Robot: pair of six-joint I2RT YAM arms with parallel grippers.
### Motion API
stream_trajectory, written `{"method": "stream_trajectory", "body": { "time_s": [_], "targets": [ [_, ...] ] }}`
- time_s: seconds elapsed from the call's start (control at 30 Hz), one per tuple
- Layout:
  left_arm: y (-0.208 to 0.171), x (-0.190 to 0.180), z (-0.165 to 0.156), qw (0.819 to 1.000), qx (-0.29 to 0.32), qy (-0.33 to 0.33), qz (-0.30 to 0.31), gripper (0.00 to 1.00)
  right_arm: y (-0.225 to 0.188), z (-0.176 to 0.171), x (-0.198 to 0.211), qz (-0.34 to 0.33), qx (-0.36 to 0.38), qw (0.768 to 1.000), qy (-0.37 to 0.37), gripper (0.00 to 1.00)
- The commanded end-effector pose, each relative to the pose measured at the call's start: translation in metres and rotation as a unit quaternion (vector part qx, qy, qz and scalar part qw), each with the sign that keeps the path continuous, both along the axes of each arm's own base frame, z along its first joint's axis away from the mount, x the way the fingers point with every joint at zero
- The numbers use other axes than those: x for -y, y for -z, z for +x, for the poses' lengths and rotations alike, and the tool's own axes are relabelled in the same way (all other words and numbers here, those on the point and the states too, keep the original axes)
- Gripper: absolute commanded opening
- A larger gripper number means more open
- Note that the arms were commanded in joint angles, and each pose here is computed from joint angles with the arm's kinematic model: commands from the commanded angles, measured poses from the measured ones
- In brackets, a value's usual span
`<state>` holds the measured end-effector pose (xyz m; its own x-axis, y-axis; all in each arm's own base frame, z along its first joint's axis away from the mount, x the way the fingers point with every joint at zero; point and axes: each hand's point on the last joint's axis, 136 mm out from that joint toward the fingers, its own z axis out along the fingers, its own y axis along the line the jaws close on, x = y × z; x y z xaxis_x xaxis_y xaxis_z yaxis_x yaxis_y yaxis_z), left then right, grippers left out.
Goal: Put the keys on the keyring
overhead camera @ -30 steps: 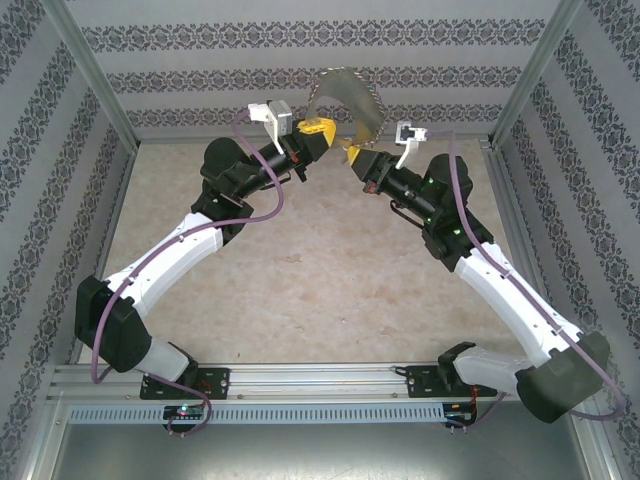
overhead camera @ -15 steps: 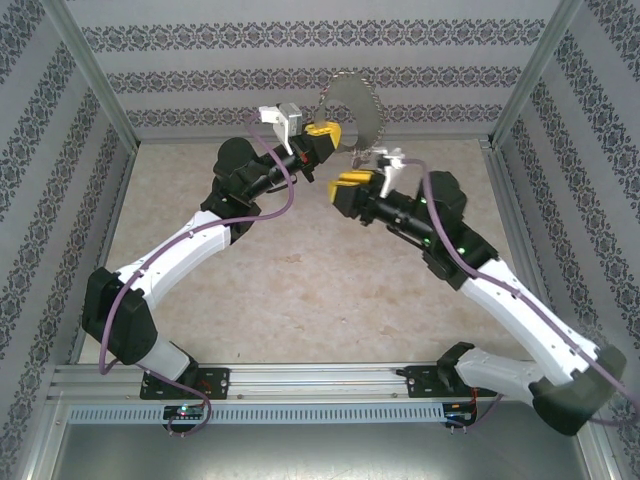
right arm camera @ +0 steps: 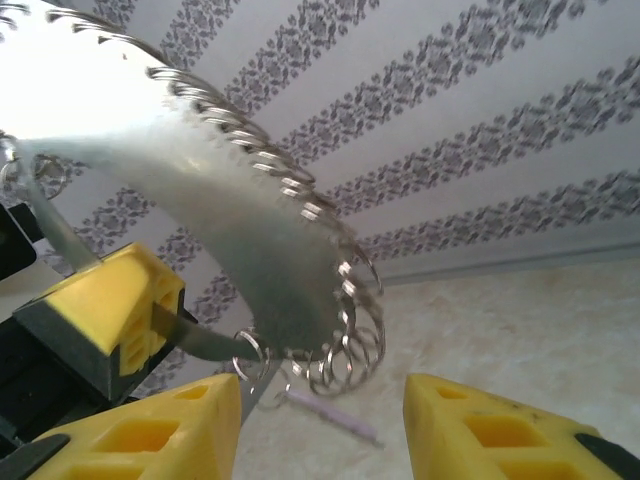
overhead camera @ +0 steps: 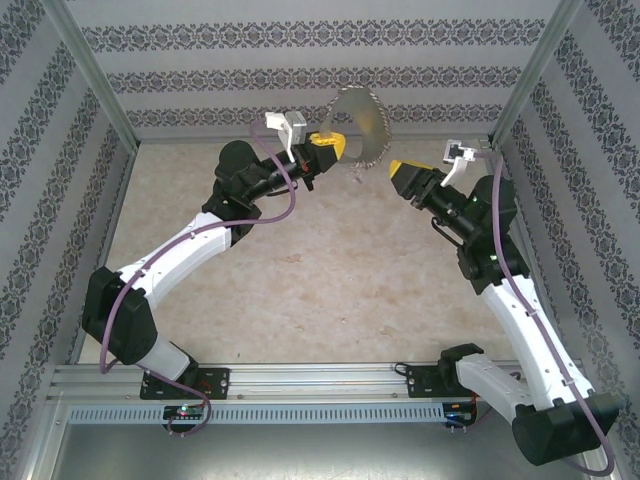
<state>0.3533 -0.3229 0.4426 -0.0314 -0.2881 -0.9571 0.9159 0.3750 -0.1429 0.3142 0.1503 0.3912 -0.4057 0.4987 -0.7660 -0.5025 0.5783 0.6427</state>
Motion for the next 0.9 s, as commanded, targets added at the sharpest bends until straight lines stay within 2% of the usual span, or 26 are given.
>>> {"method": "stream_trajectory", "body": {
  "time_s": [0.0,0.1,0.47,0.73,0.87],
  "targets": [
    [-0.043,0.0,-0.043,0.994,0.082,0.071,-0.021,0.0,-0.008,-0.007,-0.011,0.03,0.004,0.999,-0.044,0.46],
    [-0.048,-0.001,-0.052,0.992,0.086,0.093,-0.03,0.0,-0.005,-0.009,-0.008,0.029,0.004,0.999,-0.035,0.45],
    [-0.069,-0.014,-0.072,0.981,0.096,0.153,-0.073,0.0,-0.007,-0.033,-0.017,0.018,0.031,0.996,-0.087,0.43],
    [-0.072,-0.013,-0.075,0.98,0.109,0.152,-0.064,0.0,-0.002,-0.043,-0.023,0.021,0.04,0.992,-0.114,0.47],
    [-0.069,-0.012,-0.067,0.983,0.106,0.136,-0.06,0.0,-0.004,-0.057,-0.034,0.03,0.052,0.988,-0.144,0.43]
  ]
}}
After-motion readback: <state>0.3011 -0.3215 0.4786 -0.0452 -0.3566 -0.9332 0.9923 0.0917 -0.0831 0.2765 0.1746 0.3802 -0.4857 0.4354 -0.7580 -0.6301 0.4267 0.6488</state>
